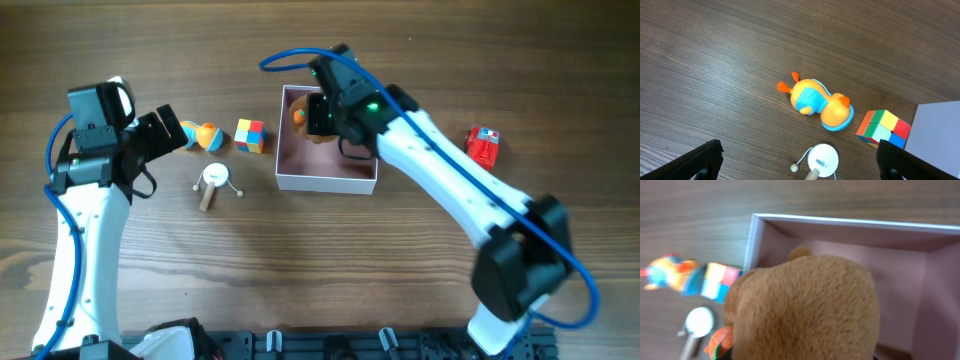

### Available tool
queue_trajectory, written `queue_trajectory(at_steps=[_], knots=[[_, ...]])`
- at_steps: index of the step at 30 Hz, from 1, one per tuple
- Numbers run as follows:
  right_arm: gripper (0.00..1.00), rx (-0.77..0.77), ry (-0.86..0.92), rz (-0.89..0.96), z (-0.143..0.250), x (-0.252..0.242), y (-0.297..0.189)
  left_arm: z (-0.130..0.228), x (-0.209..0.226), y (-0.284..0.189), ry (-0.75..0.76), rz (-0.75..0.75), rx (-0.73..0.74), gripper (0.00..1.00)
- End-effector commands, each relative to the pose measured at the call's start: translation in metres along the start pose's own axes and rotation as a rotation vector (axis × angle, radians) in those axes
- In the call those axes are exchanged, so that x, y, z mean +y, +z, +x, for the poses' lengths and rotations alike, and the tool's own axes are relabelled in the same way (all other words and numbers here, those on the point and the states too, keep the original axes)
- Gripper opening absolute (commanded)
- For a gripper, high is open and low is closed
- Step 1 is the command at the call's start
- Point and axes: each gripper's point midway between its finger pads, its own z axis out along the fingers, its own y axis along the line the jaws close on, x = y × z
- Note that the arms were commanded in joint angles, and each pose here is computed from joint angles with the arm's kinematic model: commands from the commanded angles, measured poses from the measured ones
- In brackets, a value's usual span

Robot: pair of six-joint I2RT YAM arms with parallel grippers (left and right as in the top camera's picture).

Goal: Pack container
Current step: 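Carry the plush toy left into the box and release it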

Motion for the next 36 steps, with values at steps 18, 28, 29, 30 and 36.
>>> queue_trajectory(at_steps=[18, 28, 29, 30, 36], knots=[[0.52, -0.02, 0.071, 0.022, -0.002, -0.005, 0.052, -0.008, -0.002, -0.003, 0.012, 0.013, -0.015, 1.0], [0.72, -0.074, 0.045, 0.101, -0.011, -0.018, 0.051, -0.008, -0.002, -0.003, 0.012, 0.013, -0.015, 1.0], [0.74, -0.084, 0.045, 0.112, -0.013, -0.02, 0.051, -0.008, -0.002, -0.003, 0.012, 0.013, -0.015, 1.0], [0.78, -0.097, 0.046, 0.126, -0.015, -0.023, 0.05, -0.008, -0.002, -0.003, 0.012, 0.013, -0.015, 1.0], [0.84, -0.111, 0.046, 0.125, -0.019, -0.023, 0.05, -0.008, -0.002, -0.003, 0.012, 0.013, -0.015, 1.0]])
